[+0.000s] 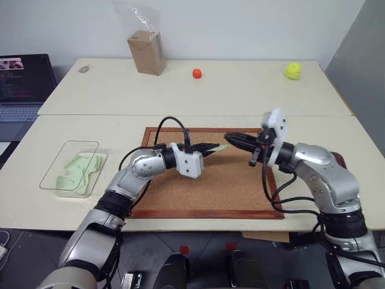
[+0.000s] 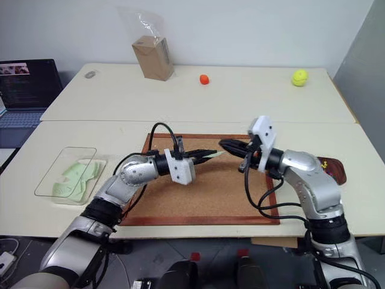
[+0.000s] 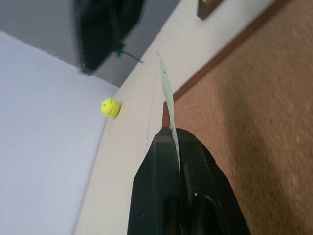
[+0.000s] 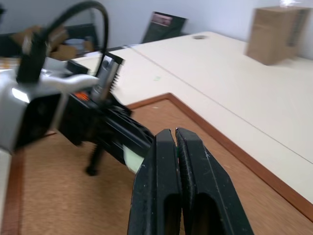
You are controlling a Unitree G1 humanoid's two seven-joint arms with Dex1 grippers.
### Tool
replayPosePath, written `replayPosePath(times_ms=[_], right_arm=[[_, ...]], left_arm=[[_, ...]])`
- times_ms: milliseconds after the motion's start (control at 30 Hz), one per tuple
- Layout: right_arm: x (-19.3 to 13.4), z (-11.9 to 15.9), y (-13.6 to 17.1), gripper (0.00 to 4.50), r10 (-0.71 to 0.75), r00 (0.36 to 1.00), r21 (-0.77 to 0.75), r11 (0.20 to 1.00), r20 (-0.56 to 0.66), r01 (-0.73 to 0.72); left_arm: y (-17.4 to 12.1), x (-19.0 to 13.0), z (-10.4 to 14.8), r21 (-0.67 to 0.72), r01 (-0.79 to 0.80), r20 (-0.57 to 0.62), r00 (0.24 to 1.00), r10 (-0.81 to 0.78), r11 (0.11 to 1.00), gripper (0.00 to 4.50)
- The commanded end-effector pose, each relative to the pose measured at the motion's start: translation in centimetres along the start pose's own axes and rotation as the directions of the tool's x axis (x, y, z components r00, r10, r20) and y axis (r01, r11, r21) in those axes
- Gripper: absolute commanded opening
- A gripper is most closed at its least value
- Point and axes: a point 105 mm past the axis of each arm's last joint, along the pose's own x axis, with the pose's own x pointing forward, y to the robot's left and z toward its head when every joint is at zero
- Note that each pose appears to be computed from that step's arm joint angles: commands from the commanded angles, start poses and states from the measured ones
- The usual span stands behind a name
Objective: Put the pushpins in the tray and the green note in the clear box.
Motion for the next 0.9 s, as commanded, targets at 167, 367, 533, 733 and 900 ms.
replayPosePath(times_ms=[167,367,533,733,900], right_arm=[[-8.3,-2.0,-6.3,0.00,-0.518,0.850,-0.082,0.855,-0.090,0.512],[-14.5,-4.0,-9.6,0.00,-0.730,0.663,-0.039,0.677,-0.163,0.735],[-16.4,-5.8,-11.1,0.00,-0.775,0.591,0.071,0.592,-0.223,0.803],[-18.0,-7.5,-12.9,0.00,-0.819,0.509,0.119,0.495,-0.265,0.860],[-18.7,-8.3,-14.0,0.00,-0.836,0.473,0.147,0.449,-0.279,0.881]], left_arm=[[-0.3,1.2,4.7,-0.387,0.212,0.156,0.974,-0.163,0.897,0.01],[-1.9,2.1,5.3,-0.414,0.326,0.164,0.945,-0.283,0.850,0.01],[-1.7,3.6,4.5,-0.375,0.289,0.115,0.957,-0.266,0.881,0.01],[-1.8,3.8,4.2,-0.369,0.290,0.106,0.957,-0.270,0.883,0.01],[-1.4,3.9,4.1,-0.372,0.244,0.094,0.970,-0.226,0.896,0.01]])
